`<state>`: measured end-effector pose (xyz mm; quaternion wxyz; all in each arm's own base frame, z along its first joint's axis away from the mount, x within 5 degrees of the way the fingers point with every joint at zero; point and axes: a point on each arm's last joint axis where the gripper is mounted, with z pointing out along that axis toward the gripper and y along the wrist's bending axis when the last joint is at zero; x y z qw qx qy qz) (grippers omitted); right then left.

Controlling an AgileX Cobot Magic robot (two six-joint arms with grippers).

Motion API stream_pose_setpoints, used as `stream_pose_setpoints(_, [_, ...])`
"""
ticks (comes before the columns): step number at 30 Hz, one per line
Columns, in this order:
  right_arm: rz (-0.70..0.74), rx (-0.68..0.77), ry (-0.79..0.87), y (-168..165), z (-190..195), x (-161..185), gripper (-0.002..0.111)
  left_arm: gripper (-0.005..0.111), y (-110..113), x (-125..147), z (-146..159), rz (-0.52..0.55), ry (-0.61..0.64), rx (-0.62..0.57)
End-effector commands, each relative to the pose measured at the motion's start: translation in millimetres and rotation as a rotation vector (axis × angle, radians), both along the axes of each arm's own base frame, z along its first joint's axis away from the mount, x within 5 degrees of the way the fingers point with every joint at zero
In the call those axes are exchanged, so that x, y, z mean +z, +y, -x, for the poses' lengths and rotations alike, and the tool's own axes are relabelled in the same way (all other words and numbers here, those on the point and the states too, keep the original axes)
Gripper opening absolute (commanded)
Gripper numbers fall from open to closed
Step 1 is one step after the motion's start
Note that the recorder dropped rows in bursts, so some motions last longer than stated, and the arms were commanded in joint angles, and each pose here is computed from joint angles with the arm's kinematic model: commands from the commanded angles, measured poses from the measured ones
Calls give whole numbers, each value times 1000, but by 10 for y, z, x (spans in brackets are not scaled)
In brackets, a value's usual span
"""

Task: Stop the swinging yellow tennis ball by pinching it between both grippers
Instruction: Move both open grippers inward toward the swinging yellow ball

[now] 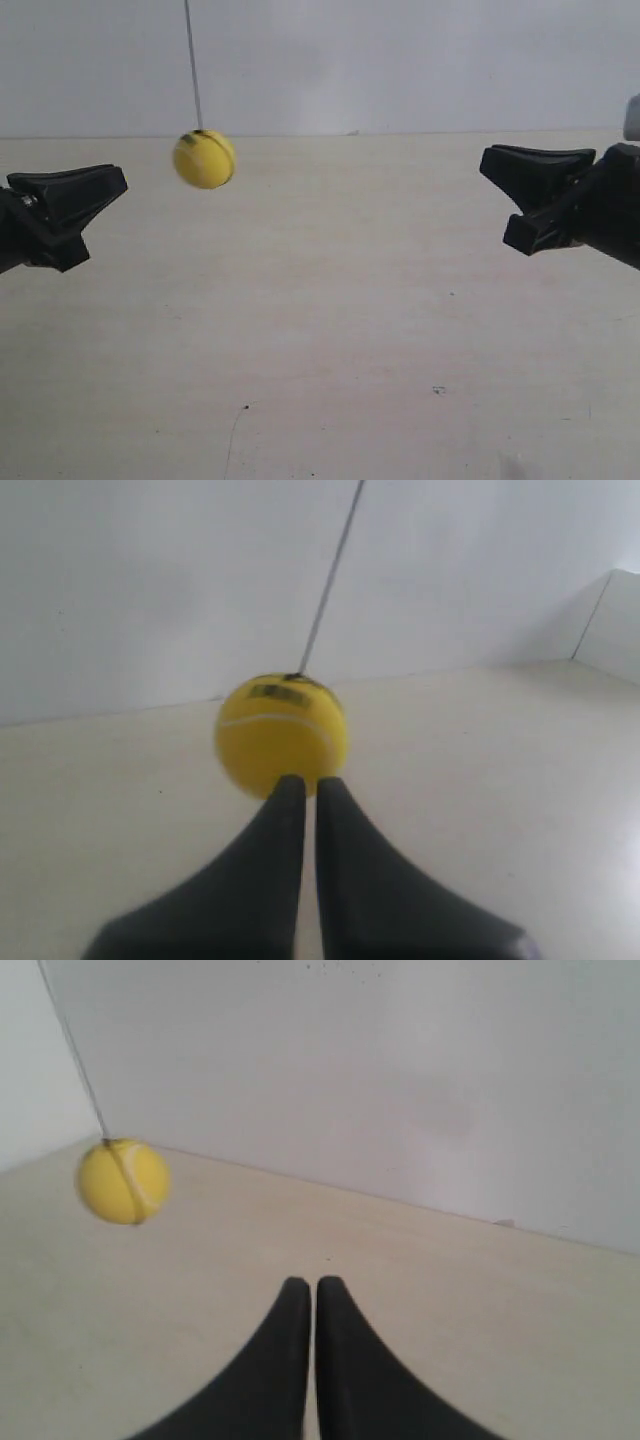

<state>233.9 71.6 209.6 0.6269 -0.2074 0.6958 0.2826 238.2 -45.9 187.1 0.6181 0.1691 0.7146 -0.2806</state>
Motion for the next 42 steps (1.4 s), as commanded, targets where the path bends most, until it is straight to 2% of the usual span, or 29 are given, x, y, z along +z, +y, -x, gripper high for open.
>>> stream_pose_setpoints(1, [30, 90, -17, 168, -139, -23, 0, 5, 1, -31, -134, 1, -20, 8])
stream_pose_setpoints(6, [106, 162, 1, 360, -327, -78, 0, 5, -192, -155, -274, -73, -44, -90])
stream_pose_setpoints(11, [122, 173, -6, 453, -487, -72, 0, 5, -383, -251, -409, -167, -114, -170])
stream_pose_setpoints(20, [86, 226, 33, 552, -760, -242, 0, 5, -434, -304, -553, -175, -123, -198])
stream_pose_setpoints(31, [18, 334, 8, 639, -702, -198, 0, 5, -472, -281, -527, -139, -158, -244])
stream_pose_setpoints(38, [199, 359, 41, 1014, -717, -273, 0, 5, -704, -343, -553, -145, -171, -316])
stream_pose_setpoints(42, [191, 309, 34, 1005, -757, -257, 0, 5, -689, -337, -575, -143, -176, -286])
